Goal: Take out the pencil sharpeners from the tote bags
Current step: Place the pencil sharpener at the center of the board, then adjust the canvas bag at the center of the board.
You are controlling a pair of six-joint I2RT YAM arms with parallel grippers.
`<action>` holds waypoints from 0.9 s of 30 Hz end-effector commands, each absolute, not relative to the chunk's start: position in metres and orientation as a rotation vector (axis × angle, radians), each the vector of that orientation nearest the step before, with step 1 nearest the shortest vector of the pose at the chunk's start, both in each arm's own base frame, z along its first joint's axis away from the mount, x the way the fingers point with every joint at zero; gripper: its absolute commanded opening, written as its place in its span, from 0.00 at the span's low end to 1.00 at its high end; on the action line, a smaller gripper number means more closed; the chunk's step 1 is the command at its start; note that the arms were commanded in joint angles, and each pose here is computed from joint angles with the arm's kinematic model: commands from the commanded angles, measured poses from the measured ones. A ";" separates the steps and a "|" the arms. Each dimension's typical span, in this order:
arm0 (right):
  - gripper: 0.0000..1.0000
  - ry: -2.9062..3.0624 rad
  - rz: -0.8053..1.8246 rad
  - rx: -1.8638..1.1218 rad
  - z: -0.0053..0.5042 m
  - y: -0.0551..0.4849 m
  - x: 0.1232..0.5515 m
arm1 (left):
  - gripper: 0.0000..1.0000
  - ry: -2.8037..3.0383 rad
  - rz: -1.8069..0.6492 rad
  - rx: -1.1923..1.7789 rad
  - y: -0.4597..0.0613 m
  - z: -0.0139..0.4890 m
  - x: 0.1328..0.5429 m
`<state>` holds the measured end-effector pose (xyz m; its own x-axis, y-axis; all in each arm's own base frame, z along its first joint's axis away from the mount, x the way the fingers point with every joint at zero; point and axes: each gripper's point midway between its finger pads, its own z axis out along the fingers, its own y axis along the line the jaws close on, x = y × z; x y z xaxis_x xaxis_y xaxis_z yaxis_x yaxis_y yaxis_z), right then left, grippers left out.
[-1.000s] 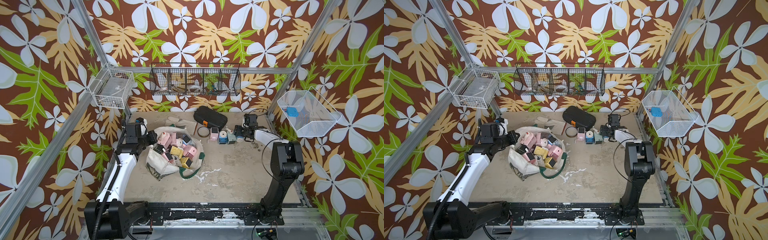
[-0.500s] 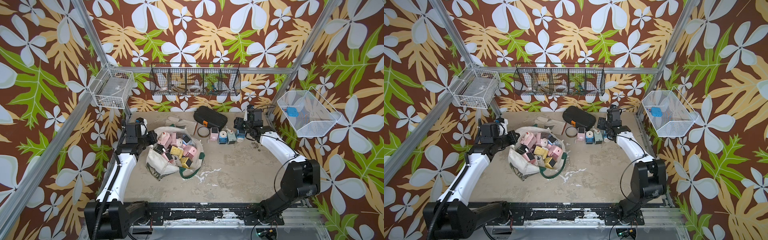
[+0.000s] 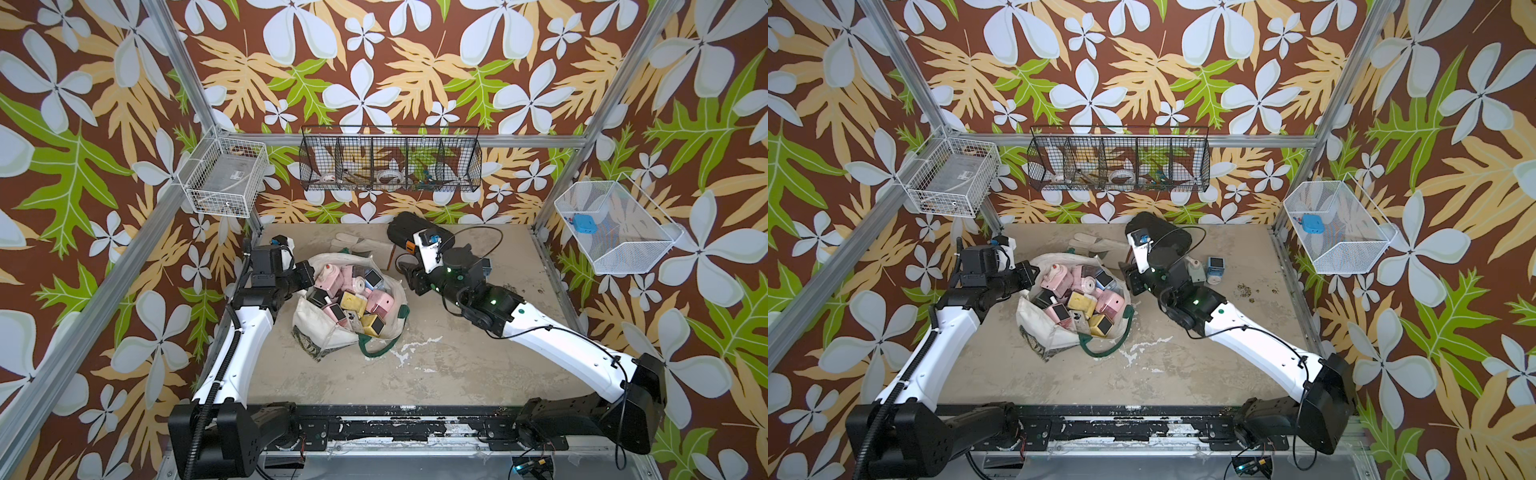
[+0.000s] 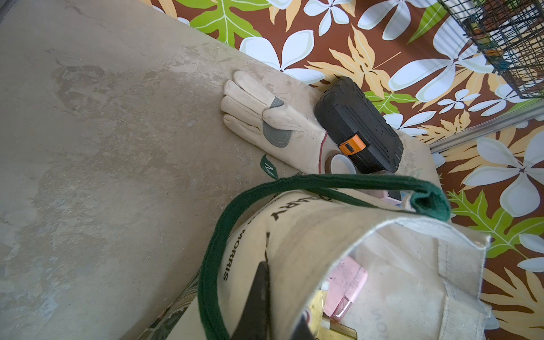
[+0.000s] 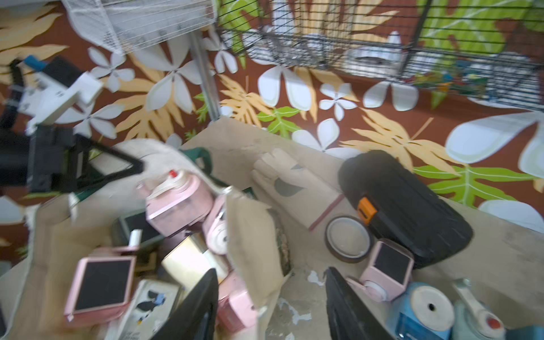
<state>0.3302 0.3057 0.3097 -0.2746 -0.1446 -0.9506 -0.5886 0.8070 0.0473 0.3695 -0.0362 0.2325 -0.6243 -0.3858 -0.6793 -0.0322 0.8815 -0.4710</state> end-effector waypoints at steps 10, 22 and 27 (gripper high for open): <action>0.46 1.823 0.516 -0.973 0.223 0.393 0.267 | 0.00 2.117 -0.528 -0.281 -0.034 0.253 0.378; 0.44 1.872 0.576 -1.305 0.132 0.454 0.188 | 0.00 2.077 -0.558 -0.264 -0.040 0.271 0.385; 0.44 1.866 0.649 -1.348 0.119 0.481 0.178 | 0.00 2.050 -0.589 -0.182 -0.063 0.291 0.395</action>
<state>0.1885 0.4675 0.1202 -0.1839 -0.5863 -0.7889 -0.9250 0.3746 -0.0628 0.3778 -0.0518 0.2512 -0.6224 -0.3498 -0.7002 0.0132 0.8897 -0.4563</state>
